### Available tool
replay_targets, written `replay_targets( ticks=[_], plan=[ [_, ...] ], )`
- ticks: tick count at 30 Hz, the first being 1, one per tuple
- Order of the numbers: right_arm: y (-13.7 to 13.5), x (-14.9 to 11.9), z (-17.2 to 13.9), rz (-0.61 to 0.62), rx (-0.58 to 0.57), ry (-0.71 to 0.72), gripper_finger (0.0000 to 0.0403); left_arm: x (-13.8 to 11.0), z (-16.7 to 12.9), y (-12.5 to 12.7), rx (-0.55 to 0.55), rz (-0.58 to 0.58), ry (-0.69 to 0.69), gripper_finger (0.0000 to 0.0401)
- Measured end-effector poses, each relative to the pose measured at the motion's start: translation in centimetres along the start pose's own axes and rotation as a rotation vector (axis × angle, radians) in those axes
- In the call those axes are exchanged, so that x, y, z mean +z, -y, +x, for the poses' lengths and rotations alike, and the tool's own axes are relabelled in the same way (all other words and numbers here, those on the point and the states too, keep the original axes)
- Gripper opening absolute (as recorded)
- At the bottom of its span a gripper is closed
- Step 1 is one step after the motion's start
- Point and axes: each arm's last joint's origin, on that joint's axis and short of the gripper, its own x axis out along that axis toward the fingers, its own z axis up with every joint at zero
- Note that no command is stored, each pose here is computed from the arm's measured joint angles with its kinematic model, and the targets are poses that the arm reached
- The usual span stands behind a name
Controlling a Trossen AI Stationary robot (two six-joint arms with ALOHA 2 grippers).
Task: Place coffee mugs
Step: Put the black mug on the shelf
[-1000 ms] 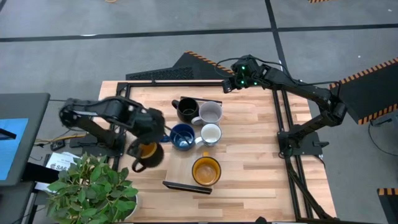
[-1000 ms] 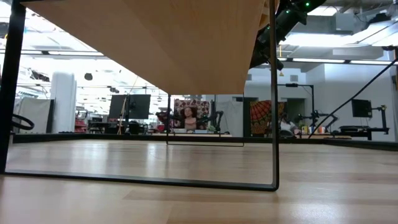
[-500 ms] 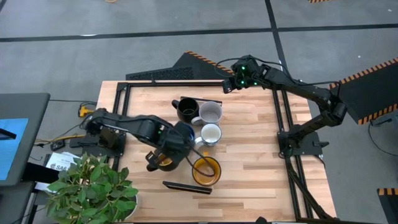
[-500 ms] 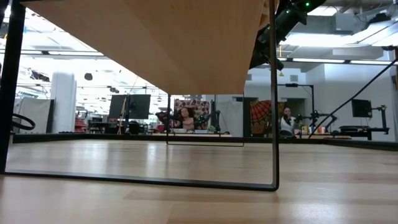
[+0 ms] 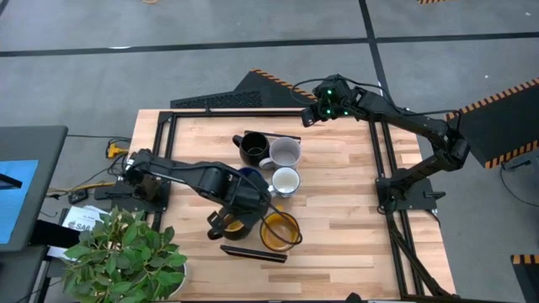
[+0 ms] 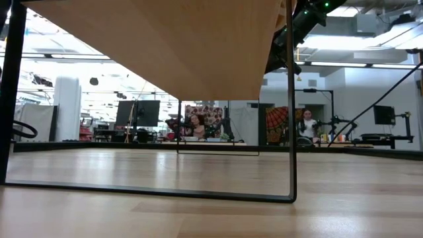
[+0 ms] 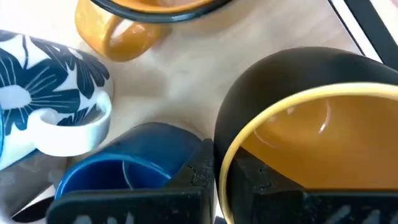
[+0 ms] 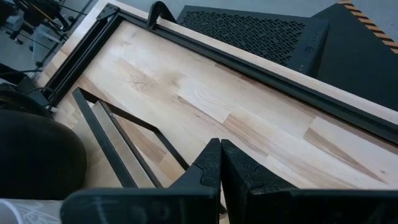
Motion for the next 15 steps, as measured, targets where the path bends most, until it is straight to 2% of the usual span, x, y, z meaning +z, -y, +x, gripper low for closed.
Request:
replay_targets(
  ticks=[11,15],
  plan=[
    [0.04,-0.14,0.0,-0.006,0.0,-0.016,0.0025,0.4,0.44,-0.24,0.033,-0.037,0.006,0.0046],
    [0.04,-0.14,0.0,-0.006,0.0,-0.016,0.0025,0.34,0.46,-0.42,0.037,-0.083,0.008,0.0073]
  ],
)
